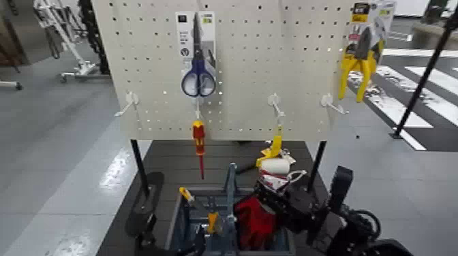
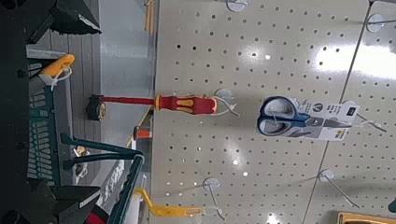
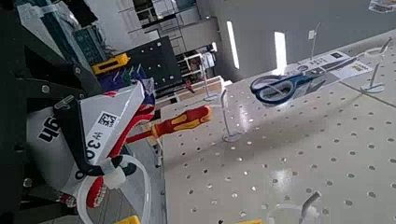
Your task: Put the red colored gloves into the crate.
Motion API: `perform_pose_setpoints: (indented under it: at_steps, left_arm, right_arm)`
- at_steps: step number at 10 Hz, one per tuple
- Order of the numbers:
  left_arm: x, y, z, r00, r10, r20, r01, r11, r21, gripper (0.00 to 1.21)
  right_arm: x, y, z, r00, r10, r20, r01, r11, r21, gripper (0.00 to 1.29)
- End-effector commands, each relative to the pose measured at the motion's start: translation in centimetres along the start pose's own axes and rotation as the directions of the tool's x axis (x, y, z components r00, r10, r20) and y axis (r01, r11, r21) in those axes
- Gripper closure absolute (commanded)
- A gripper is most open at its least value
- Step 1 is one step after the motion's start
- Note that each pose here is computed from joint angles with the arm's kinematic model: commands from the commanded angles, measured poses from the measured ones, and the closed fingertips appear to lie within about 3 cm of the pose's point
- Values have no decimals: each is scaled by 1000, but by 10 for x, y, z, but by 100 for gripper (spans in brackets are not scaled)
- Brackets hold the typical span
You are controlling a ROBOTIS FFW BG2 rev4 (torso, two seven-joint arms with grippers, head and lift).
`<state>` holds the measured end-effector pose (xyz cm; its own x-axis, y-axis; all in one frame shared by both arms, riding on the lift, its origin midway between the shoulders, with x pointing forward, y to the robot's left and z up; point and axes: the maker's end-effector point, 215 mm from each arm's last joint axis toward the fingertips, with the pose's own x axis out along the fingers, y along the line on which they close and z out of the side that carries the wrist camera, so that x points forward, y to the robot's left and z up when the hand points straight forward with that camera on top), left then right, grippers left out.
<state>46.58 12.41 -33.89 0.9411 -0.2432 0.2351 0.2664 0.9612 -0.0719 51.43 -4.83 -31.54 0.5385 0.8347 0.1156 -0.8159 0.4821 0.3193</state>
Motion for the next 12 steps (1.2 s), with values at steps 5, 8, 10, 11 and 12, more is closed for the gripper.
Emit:
perform_pose_setpoints:
  at_steps: [5,8,10,11,12]
  left_arm:
    - [1,-1,1,1000,3,2,-3,1000,-6,9]
    - [1,-1,1,1000,3,4,-3,1000,-5,9]
    - [1,-1,1,1000,3,4,-3,1000,-5,9]
    - [1,-1,2,1000,3,5,-3,1000,-5,9]
    - [1,-2,1,1000,2,5,-2,1000,-6,9]
  right_arm:
    - [-2,-6,-27,999,-3,-40,4,999,32,121]
    - [-2,-8,-33,999,-14,-51,17,998,68,29]
    - [-3,-8,-34,998,-11,-63,15,998,68,0]
    - [-2,-8,-36,997,-12,-80,16,998,55,0]
    - [-3,-10,-36,993,-19,-117,21,1000,11,0]
